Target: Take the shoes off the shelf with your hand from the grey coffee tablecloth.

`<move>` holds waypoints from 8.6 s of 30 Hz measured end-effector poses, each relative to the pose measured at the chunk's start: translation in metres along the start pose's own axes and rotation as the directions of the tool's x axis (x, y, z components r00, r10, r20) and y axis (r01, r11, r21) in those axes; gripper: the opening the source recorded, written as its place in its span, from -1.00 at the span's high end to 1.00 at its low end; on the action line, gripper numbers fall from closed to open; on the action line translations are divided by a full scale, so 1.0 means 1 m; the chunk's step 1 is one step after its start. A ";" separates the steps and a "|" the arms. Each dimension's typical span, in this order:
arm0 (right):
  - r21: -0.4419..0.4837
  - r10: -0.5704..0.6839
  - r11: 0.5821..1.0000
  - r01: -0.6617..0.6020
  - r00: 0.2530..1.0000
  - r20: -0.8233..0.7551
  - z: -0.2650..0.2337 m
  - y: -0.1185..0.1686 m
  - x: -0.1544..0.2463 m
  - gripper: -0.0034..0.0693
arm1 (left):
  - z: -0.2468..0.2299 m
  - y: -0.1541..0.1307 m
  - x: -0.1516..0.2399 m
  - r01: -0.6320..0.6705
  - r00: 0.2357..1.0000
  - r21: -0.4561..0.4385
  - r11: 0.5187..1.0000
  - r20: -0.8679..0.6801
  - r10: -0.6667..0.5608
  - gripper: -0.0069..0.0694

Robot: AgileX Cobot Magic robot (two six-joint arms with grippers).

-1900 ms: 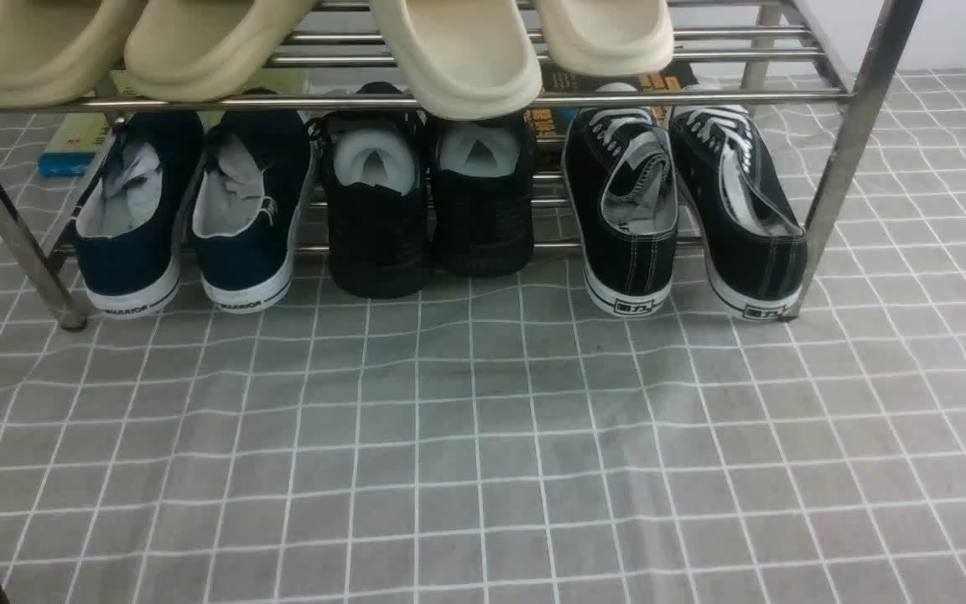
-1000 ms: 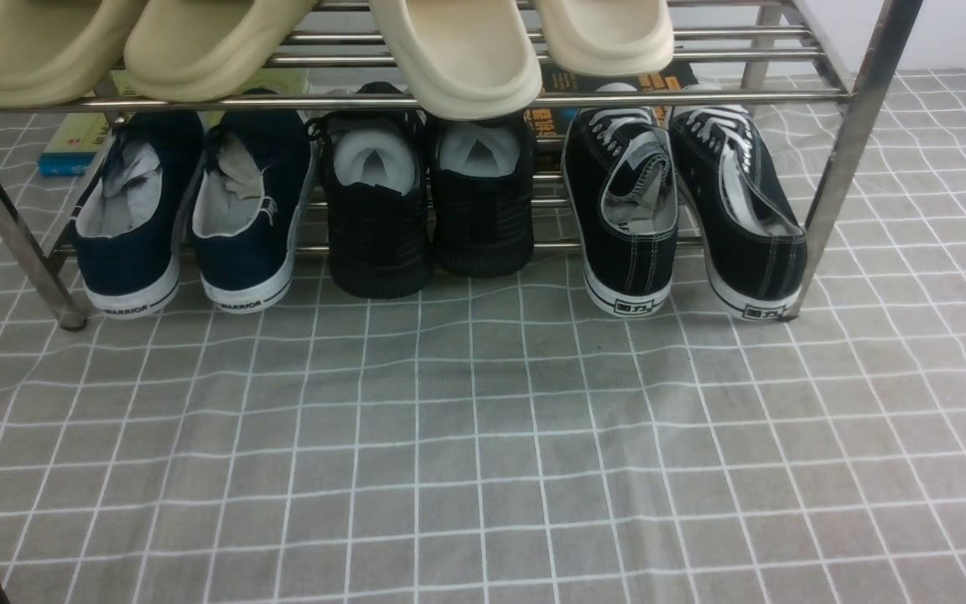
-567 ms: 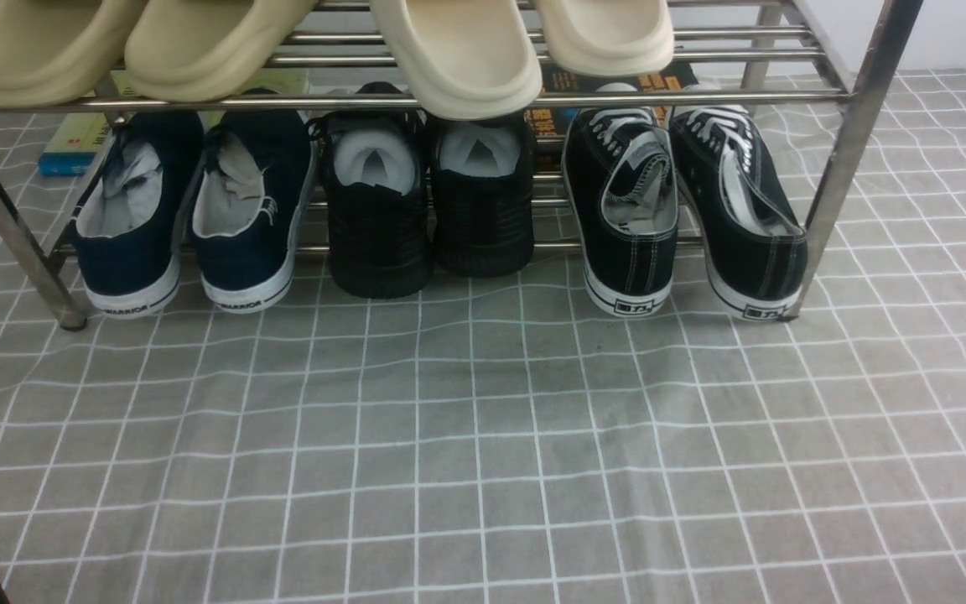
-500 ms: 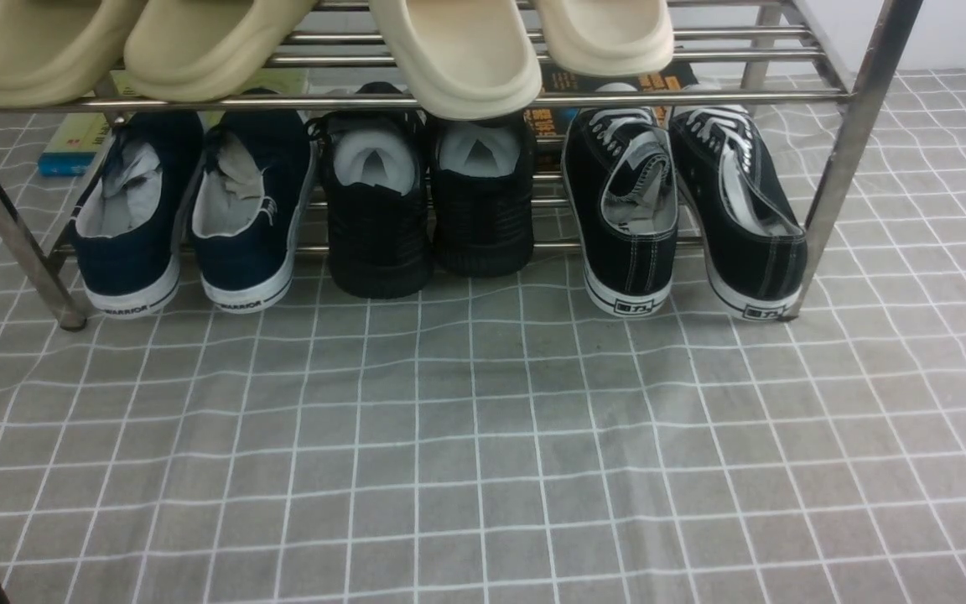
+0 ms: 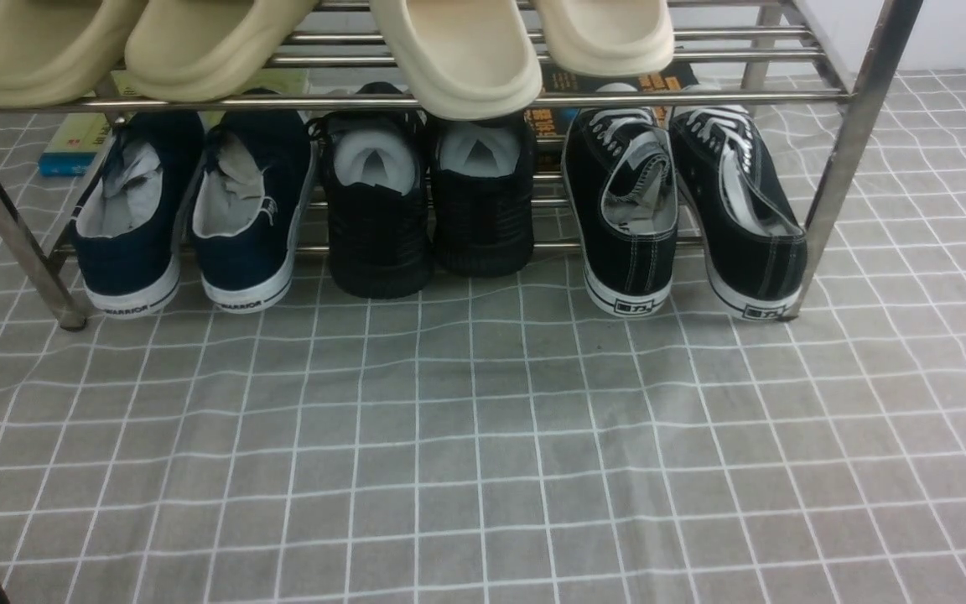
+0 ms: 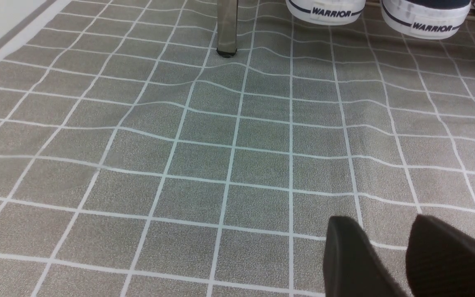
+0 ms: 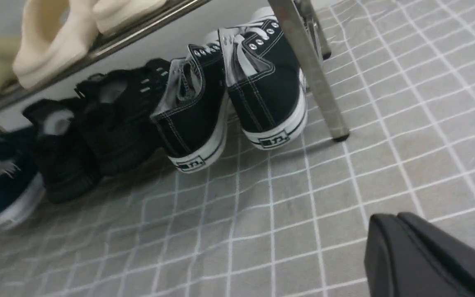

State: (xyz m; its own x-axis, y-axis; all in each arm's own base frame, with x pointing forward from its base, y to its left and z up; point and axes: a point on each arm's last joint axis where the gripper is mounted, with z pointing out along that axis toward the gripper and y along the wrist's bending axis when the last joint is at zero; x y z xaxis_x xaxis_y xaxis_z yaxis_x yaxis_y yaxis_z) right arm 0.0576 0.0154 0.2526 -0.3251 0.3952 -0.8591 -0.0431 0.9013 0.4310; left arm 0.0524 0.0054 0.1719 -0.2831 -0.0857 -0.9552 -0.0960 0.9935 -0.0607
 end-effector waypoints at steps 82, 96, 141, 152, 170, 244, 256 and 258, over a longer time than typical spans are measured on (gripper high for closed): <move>-0.523 -0.616 0.770 0.366 0.216 -0.757 0.215 0.207 -0.037 0.86 | 0.000 0.000 0.000 -0.003 1.000 -0.001 1.000 0.000 0.003 0.19; -0.507 -0.612 0.760 0.406 0.186 -0.769 0.197 0.201 0.033 0.85 | 0.000 0.000 0.000 -0.003 1.000 -0.001 1.000 0.000 0.003 0.19; -0.228 -0.600 0.741 0.632 0.469 -0.648 0.228 0.172 -0.052 -0.13 | 0.000 0.000 0.000 -0.008 1.000 -0.003 1.000 0.000 0.008 0.19; -0.067 -0.495 0.814 0.576 0.630 -0.599 0.301 0.130 -0.076 -0.13 | 0.000 0.000 0.000 -0.009 1.000 -0.003 1.000 0.000 0.009 0.19; -0.085 -0.442 0.825 0.558 0.544 -0.713 0.291 0.129 -0.063 0.90 | 0.000 0.000 0.000 -0.010 1.000 -0.004 1.000 0.000 0.010 0.19; -0.205 -0.398 0.889 0.409 0.470 -0.788 0.219 0.136 -0.035 0.19 | 0.000 0.002 0.000 -0.060 0.998 -0.024 0.998 -0.001 0.060 0.19; -0.264 -0.494 0.862 0.432 0.602 -0.628 0.073 0.120 -0.108 0.95 | 0.000 0.002 0.000 -0.063 0.998 -0.025 0.998 -0.001 0.063 0.19; -0.271 -0.502 0.863 0.427 0.657 -0.563 0.048 0.107 -0.103 0.95 | 0.000 0.002 0.000 -0.063 0.998 -0.025 0.998 -0.001 0.063 0.19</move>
State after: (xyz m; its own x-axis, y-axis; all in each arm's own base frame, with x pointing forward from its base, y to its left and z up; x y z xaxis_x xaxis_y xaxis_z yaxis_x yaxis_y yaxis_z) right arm 0.1323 0.0793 0.3741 -0.7235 -0.2926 -0.6252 -0.4323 0.8982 0.0799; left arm 0.0522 0.0077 0.1718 -0.2896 -0.0232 -0.9569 -0.1017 0.9948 0.0067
